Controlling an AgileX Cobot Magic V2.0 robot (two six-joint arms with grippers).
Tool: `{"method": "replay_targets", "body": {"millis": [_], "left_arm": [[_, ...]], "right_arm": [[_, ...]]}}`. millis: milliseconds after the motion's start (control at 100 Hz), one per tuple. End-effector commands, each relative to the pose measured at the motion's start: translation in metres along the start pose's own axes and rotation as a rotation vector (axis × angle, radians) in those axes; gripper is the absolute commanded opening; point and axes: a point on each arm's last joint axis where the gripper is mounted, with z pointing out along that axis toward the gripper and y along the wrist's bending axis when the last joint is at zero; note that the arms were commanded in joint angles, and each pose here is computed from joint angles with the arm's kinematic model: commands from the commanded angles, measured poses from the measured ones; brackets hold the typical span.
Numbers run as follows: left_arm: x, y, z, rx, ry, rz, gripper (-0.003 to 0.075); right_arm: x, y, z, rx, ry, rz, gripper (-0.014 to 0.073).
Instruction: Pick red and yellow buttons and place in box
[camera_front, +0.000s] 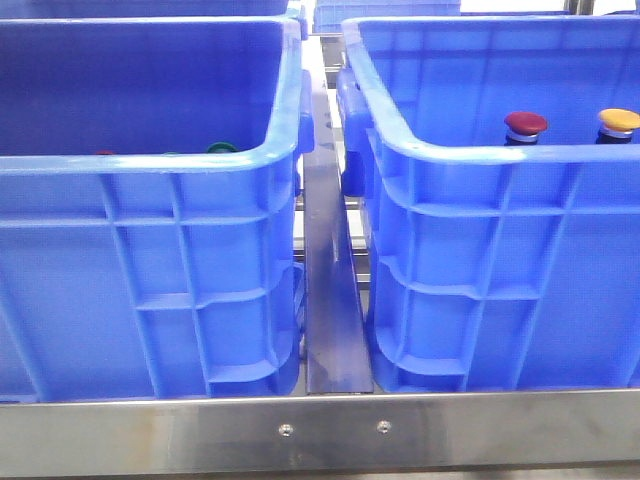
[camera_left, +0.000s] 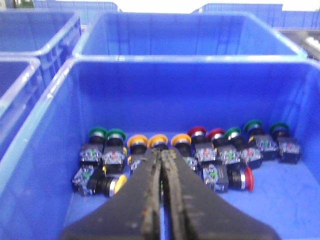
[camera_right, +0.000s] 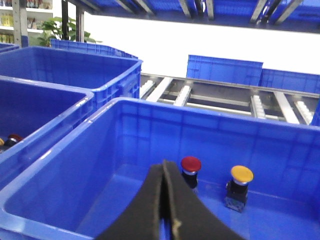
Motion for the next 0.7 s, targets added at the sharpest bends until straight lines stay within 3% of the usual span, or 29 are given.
{"method": "replay_targets", "body": {"millis": [0,690], "left_arm": [[-0.0160,-0.0017,-0.0034,0.018,-0.114,-0.021,-0.0020],[-0.0146,-0.0016,-0.0030,0.017,-0.108,-0.019,-0.0020]], "right_arm": [[-0.0106,-0.0021,-0.0028,0.030,-0.057,0.014,-0.0068],[-0.0106,-0.0021,-0.0029,0.030,-0.058,0.014,-0.0068]]}}
